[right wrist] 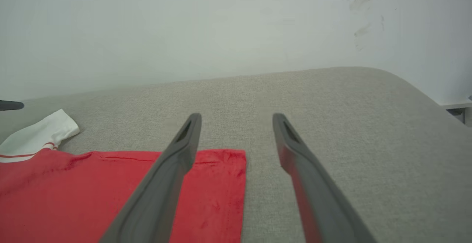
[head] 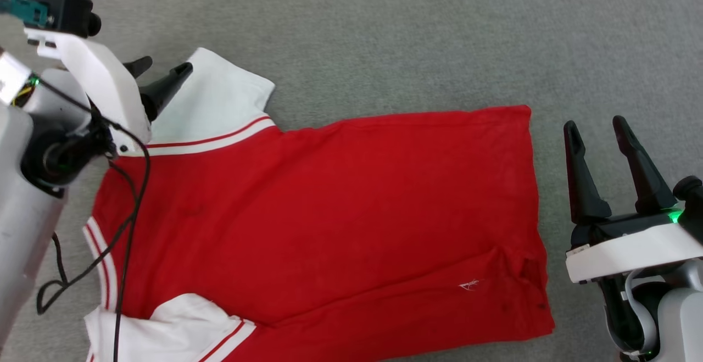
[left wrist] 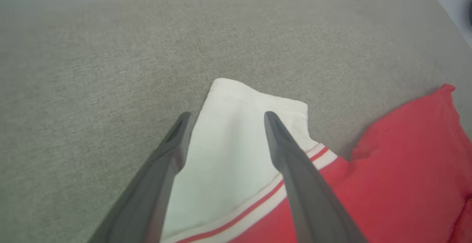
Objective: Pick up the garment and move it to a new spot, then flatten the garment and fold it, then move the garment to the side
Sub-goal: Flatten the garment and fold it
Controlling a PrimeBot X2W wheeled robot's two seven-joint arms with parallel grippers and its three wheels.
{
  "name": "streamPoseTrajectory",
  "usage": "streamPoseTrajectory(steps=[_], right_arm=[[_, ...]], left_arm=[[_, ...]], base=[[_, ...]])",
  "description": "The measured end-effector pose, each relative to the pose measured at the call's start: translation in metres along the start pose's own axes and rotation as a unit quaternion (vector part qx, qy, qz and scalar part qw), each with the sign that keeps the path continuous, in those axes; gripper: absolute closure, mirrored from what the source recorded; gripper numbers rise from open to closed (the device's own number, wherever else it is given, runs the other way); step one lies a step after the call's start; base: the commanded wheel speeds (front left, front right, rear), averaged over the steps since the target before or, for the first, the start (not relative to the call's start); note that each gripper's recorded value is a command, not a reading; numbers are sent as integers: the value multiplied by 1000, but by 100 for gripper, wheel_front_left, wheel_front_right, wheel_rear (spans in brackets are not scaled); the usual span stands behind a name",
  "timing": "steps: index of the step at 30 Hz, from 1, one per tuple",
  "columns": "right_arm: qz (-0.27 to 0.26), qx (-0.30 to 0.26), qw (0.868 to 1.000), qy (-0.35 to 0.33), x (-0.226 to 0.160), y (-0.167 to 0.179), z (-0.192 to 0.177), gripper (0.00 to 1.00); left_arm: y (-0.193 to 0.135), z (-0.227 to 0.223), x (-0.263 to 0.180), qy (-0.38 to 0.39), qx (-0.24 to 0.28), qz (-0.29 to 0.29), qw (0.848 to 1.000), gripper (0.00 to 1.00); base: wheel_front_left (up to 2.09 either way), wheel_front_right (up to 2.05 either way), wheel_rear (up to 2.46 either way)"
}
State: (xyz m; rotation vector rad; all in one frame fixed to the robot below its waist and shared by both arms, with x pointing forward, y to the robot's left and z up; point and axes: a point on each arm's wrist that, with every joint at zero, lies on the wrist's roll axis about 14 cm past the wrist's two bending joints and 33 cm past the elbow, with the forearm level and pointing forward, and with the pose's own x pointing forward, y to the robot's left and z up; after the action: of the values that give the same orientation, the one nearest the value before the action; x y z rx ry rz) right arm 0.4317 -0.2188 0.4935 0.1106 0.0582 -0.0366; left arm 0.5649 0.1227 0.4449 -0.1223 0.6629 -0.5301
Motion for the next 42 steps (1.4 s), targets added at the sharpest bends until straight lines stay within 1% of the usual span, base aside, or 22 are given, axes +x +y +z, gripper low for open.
streamPoseTrajectory(steps=[3,8,13,16,17,18,19,22,25,29,32,34,37,39,42], right_arm=[[-11,3,1000,7,0,-7,-8,0],[-26,8,999,21,2,-18,-23,0],[-41,14,998,36,0,-28,-36,0],[-45,13,998,42,-1,-30,-40,0],[-47,13,998,43,-1,-31,-41,0],[-48,13,998,45,-1,-32,-42,0],[-48,14,998,47,-1,-32,-43,0],[-47,22,997,55,0,-31,-46,0],[-43,41,996,66,0,-27,-49,0],[-49,56,992,99,-3,-31,-58,0],[-47,62,988,137,0,-31,-65,0],[-41,63,983,169,3,-29,-71,0],[-29,50,972,226,9,-31,-79,0],[-14,41,965,257,17,-27,-80,0],[10,24,951,307,26,-17,-85,0]], left_arm=[[3,-11,13,53,0,-6,999,0],[9,-30,36,112,-15,-14,993,0],[6,-52,50,176,-31,-31,983,0],[7,-61,52,212,-28,-34,976,0],[7,-63,53,216,-28,-35,975,32],[7,-64,53,219,-25,-34,975,59],[7,-64,54,221,-25,-34,974,100],[11,-67,54,222,-26,-26,974,100],[6,-65,55,207,-22,-26,978,100],[4,-56,48,177,-19,-21,984,100],[0,-47,41,153,-4,-17,988,100],[-1,-36,35,128,0,-14,992,100],[-4,-19,23,86,5,-12,996,100],[-7,-13,16,70,9,-12,997,100],[-10,-7,4,49,15,-12,999,100]], base=[[0,0,0],[0,0,0],[0,0,0],[0,0,0],[0,0,0],[0,0,0],[0,0,0],[0,0,0],[0,0,0],[0,0,0],[0,0,0],[0,0,0],[0,0,0],[0,0,0],[0,0,0]])
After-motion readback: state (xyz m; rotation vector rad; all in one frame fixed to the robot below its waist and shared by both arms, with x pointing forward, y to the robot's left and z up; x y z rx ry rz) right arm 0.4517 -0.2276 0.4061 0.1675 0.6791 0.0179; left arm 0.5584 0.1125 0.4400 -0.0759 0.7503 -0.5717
